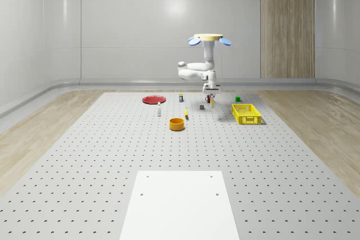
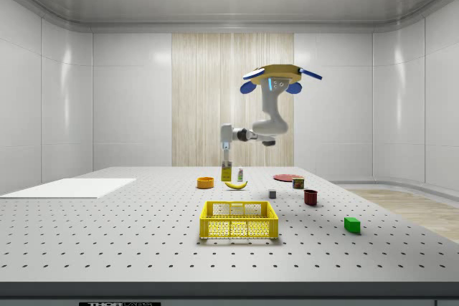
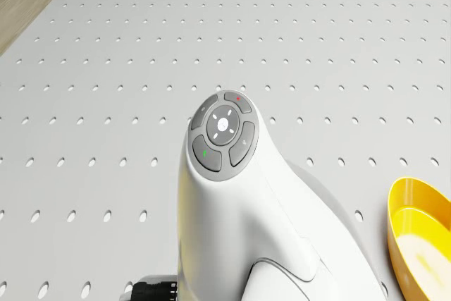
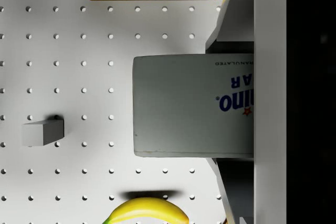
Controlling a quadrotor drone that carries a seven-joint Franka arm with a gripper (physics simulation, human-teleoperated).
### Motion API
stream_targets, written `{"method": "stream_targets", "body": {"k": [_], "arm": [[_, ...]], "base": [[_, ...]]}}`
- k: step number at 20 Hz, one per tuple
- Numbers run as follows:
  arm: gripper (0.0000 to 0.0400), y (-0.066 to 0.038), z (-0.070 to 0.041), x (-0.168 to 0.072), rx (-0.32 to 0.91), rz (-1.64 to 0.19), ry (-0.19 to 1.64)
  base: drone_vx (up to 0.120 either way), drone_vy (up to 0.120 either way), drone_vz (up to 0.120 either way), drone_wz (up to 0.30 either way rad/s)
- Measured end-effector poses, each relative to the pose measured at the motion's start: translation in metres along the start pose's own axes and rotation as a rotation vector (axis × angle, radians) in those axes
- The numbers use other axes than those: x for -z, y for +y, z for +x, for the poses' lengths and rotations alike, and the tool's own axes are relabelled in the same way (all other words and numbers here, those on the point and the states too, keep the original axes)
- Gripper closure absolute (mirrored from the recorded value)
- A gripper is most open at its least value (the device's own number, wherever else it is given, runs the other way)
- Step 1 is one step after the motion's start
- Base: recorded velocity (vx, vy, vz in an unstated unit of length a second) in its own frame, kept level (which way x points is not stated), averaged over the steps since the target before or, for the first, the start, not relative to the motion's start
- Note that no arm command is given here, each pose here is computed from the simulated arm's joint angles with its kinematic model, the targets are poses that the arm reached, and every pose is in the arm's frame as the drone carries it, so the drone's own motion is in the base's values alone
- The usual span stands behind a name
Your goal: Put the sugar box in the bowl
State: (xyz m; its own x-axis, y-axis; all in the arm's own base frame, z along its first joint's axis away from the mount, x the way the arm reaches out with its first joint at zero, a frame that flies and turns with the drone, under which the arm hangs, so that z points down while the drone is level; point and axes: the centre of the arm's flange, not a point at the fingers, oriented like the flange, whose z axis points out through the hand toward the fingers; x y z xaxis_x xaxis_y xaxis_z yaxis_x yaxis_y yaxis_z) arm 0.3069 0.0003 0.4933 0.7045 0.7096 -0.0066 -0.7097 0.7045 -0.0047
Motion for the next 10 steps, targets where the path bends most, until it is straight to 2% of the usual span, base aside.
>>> {"method": "stream_targets", "body": {"k": [3, 4, 10], "arm": [[0.0237, 0.0, 0.0, 0.0002, 0.0, 0.0, 0.0], [0.0237, 0.0, 0.0, 0.0002, 0.0, 0.0, 0.0], [0.0237, 0.0, 0.0, 0.0004, -0.001, 0.0, 0.0]], "base": [[0.12, -0.12, 0.12, 0.0], [0.12, -0.12, 0.04, 0.0], [0.12, -0.12, 0.0, 0.0]]}}
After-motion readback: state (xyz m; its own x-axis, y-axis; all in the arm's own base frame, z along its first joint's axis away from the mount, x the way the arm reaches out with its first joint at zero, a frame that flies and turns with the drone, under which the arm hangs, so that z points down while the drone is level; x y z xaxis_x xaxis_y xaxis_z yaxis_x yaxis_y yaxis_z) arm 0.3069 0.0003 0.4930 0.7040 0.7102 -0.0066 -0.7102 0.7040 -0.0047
